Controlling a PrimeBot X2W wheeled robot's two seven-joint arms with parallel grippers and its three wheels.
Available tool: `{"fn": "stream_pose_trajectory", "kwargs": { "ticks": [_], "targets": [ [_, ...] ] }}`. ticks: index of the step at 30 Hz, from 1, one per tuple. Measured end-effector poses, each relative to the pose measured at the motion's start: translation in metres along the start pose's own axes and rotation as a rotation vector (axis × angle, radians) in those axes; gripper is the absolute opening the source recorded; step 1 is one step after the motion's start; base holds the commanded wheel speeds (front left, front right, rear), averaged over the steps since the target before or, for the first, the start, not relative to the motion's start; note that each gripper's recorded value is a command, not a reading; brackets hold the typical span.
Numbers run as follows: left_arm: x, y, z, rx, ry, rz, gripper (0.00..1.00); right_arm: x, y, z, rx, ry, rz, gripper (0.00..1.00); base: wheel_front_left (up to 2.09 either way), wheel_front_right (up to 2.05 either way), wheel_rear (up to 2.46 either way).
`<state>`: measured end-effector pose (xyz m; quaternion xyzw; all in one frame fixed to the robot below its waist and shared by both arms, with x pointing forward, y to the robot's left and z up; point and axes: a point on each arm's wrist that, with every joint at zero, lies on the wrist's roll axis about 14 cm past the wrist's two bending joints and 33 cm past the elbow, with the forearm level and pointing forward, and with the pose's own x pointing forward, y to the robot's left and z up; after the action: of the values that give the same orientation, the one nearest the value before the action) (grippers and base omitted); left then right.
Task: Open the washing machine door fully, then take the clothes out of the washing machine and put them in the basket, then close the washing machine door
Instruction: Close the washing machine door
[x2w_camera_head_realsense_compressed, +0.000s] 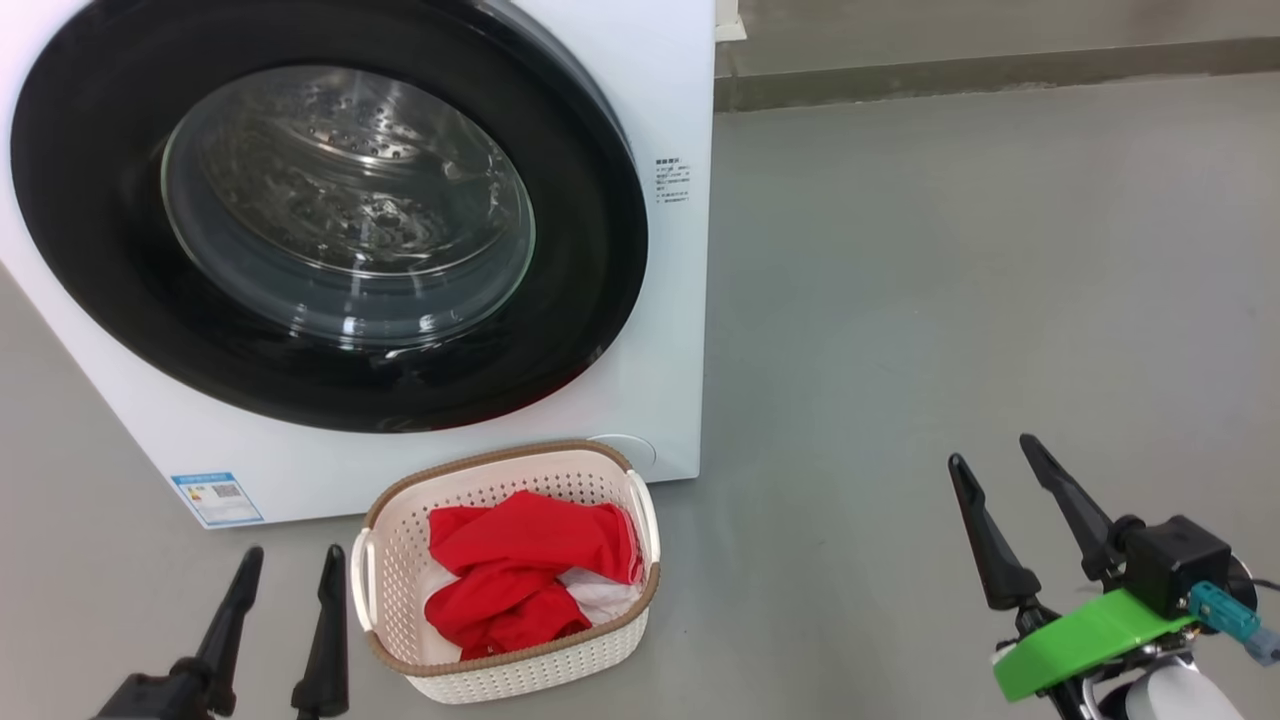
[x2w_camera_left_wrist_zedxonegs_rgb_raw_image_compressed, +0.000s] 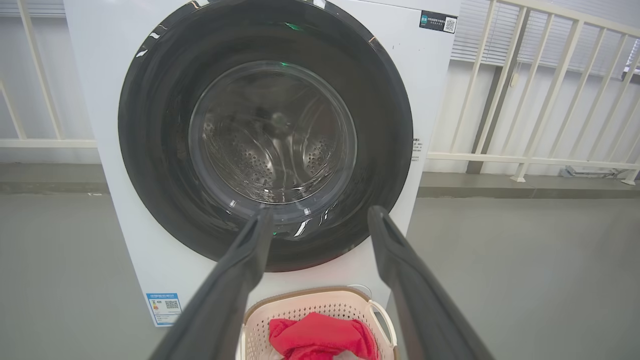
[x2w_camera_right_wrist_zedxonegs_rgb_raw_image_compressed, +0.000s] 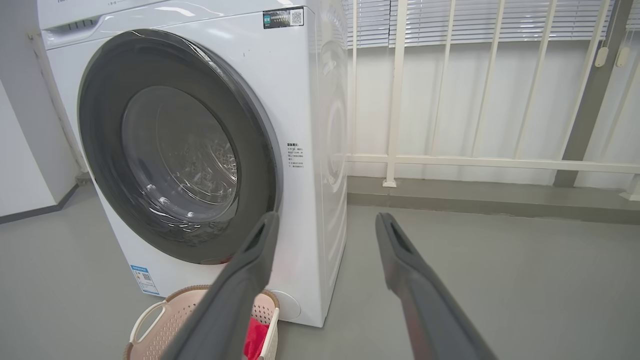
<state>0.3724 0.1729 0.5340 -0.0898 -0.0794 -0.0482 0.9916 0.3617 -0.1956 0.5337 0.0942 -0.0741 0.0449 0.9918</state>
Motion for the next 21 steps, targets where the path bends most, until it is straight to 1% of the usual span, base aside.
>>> {"fn": "stream_pose_trajectory", "kwargs": {
  "ticks": [7, 12, 21],
  "targets": [
    [-0.006, 0.0, -0.003, 0.004, 0.012, 0.002, 1.0, -0.007, -0.004, 0.006, -0.01, -0.018, -0.015, 1.0, 0.0, 0.0, 0.0],
    [-0.009, 0.0, -0.005, 0.003, 0.018, 0.002, 1.0, -0.019, -0.008, 0.0, 0.0, -0.004, -0.037, 1.0, 0.0, 0.0, 0.0],
    [-0.011, -0.003, -0.005, -0.003, 0.016, -0.001, 1.0, -0.024, -0.008, 0.0, 0.0, -0.005, -0.044, 1.0, 0.0, 0.0, 0.0]
  ]
}}
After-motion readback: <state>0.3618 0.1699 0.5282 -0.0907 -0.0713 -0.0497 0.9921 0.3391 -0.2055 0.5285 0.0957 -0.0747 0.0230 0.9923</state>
